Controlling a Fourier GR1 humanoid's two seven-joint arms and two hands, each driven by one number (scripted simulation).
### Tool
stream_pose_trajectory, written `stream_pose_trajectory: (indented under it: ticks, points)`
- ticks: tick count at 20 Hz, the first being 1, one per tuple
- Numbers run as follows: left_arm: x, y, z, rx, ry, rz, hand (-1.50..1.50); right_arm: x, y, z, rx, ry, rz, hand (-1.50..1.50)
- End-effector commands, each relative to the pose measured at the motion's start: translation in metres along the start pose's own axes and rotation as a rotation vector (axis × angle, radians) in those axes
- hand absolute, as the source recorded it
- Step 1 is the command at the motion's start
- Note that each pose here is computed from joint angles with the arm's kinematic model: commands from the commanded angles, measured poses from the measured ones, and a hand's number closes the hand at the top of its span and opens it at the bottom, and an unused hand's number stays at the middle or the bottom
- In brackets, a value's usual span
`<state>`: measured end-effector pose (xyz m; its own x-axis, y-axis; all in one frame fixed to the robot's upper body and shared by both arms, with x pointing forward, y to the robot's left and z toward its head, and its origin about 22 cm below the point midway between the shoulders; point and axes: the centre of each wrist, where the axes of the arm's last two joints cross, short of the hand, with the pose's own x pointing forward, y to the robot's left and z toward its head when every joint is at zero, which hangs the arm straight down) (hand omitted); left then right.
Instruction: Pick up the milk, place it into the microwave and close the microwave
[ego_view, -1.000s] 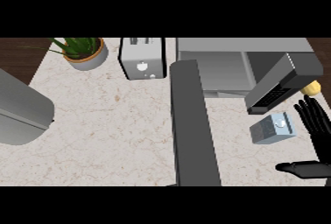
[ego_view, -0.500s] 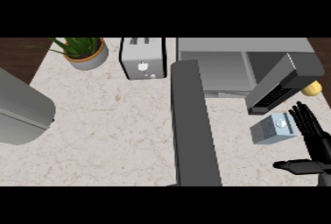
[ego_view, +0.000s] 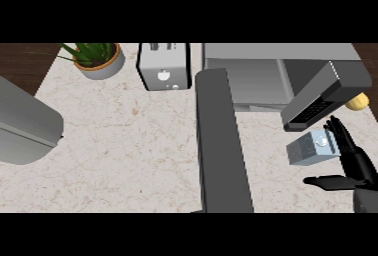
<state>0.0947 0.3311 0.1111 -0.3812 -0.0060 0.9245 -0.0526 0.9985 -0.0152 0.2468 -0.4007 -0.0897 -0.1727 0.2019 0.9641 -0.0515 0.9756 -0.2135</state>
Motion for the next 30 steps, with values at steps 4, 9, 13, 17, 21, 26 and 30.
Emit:
stream_pose_trajectory:
  ticks: [4,9,13,17,21,26,30]
  points:
    - [0.001,-0.005,0.008,-0.004,0.002,-0.007,-1.5,-0.007,-0.014,-0.011,0.006,-0.052,0.011,-1.5]
    - [0.0,0.008,0.004,0.006,-0.001,0.004,-1.5,-0.019,0.002,-0.002,0.062,-0.045,-0.005,1.5]
    - [-0.002,-0.006,0.005,-0.029,0.008,0.02,-1.5,-0.016,0.004,-0.009,0.1,-0.101,-0.01,1.5]
    - [-0.003,0.007,0.01,-0.004,0.004,0.003,-1.5,-0.018,0.029,-0.016,0.079,-0.214,0.048,1.5]
    - [0.009,-0.004,0.005,-0.007,-0.009,0.001,-1.5,-0.018,0.045,-0.024,0.087,-0.239,-0.031,1.5]
    - [0.0,0.001,0.019,-0.012,0.013,0.022,-1.5,-0.019,0.048,-0.024,0.028,-0.211,-0.031,1.5]
    - [0.014,0.012,0.013,-0.016,-0.004,0.003,-1.5,-0.023,0.094,-0.033,-0.055,-0.231,-0.03,1.5]
